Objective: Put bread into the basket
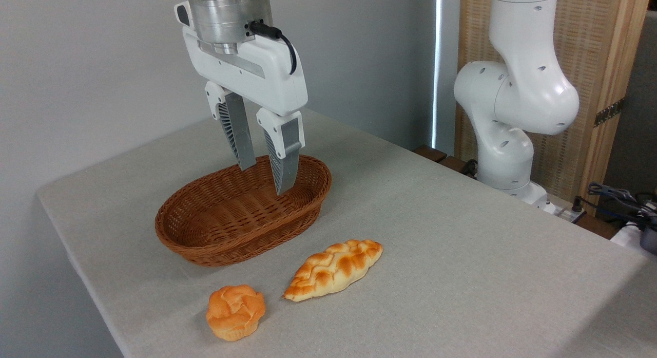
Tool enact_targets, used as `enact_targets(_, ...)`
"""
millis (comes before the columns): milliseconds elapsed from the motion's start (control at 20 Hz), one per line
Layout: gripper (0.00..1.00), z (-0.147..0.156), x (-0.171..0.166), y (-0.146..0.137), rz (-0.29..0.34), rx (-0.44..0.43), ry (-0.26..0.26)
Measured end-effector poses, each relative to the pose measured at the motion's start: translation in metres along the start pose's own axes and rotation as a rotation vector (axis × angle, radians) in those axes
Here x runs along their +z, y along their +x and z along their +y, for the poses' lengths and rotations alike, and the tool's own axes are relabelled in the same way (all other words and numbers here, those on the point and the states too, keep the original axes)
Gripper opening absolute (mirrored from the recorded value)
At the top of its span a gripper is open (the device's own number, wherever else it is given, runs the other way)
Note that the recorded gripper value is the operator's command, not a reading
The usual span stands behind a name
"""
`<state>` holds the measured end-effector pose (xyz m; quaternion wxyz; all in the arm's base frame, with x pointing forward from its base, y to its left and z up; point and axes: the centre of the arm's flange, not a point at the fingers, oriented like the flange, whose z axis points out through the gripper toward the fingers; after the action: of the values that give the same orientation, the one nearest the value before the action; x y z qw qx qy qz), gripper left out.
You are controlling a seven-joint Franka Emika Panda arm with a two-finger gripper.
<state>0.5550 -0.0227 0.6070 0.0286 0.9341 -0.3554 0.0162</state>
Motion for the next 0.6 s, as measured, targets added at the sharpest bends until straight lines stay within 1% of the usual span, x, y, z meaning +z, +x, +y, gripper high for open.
enact_targets(600, 1.0, -0.0016, -0.0001, -0.0013, 0.0, -0.004, 0.0)
